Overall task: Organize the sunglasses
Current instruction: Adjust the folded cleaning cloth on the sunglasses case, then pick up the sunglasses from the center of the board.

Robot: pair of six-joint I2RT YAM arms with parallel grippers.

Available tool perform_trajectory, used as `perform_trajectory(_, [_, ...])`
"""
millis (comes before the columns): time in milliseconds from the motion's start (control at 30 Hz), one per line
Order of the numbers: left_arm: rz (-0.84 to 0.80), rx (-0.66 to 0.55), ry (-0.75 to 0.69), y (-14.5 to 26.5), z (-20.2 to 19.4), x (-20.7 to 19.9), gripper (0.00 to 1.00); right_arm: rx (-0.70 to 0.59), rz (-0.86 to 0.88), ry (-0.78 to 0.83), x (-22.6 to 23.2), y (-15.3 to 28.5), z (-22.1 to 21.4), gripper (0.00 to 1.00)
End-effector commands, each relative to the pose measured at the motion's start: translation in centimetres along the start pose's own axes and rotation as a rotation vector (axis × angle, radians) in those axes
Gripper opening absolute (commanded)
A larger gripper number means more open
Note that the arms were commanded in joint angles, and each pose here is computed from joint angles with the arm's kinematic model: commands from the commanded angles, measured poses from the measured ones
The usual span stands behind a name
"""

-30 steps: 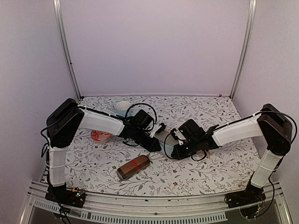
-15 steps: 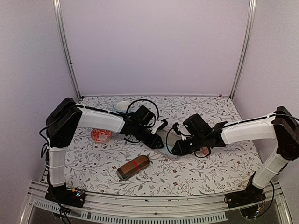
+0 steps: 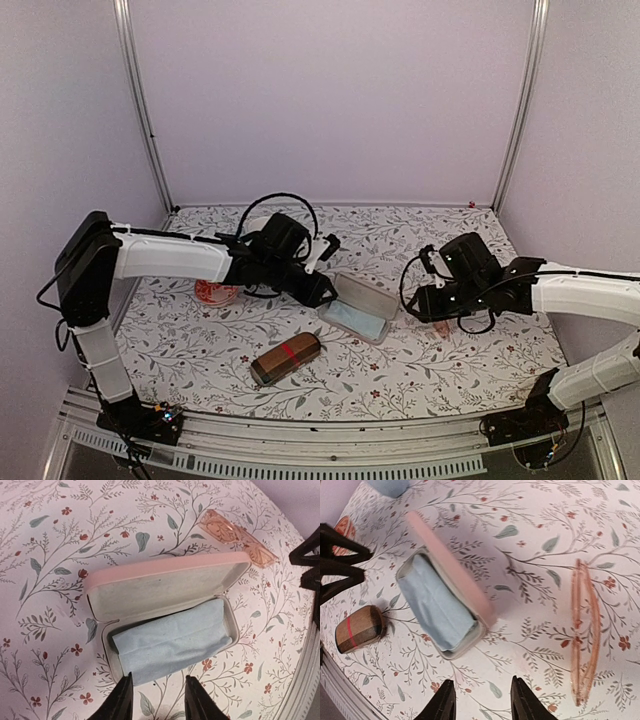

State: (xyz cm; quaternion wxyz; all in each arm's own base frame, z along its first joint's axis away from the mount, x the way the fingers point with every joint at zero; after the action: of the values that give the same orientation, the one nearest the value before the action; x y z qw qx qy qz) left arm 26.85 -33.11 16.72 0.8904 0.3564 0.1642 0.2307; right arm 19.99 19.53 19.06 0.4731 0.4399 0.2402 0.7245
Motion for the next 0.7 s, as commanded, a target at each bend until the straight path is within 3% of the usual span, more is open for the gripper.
perform_trajectory(0, [0.087,-0.082,0.003,2.1,0.8,0.5,0.39,-0.042,-0.121,-0.087,-3.4,1.2,0.7,0.41])
perform_trajectory(333, [0.077,-0.129,0.026,3.5,0.5,1.1,0.54,-0.071,-0.045,-0.2,-9.0,0.2,5.1,0.47])
perform_trajectory(667, [0.064,-0.126,0.037,3.2,0.4,1.1,0.55,0.044,0.091,-0.25,-11.1,-3.0,4.1,0.47])
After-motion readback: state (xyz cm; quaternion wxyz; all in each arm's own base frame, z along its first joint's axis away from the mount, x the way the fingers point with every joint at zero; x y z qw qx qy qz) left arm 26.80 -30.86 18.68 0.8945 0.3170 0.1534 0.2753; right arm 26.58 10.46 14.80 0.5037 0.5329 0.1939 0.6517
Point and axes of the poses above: each gripper's point midway between its finger pads, its own y axis back along the fingers, its own x axis along the line the jaws close on, z = x × y, the point moved 10 cm from there along y, back along the fingers, and after that the axes turned 12 degrees about -y, right-handed, at the moved point
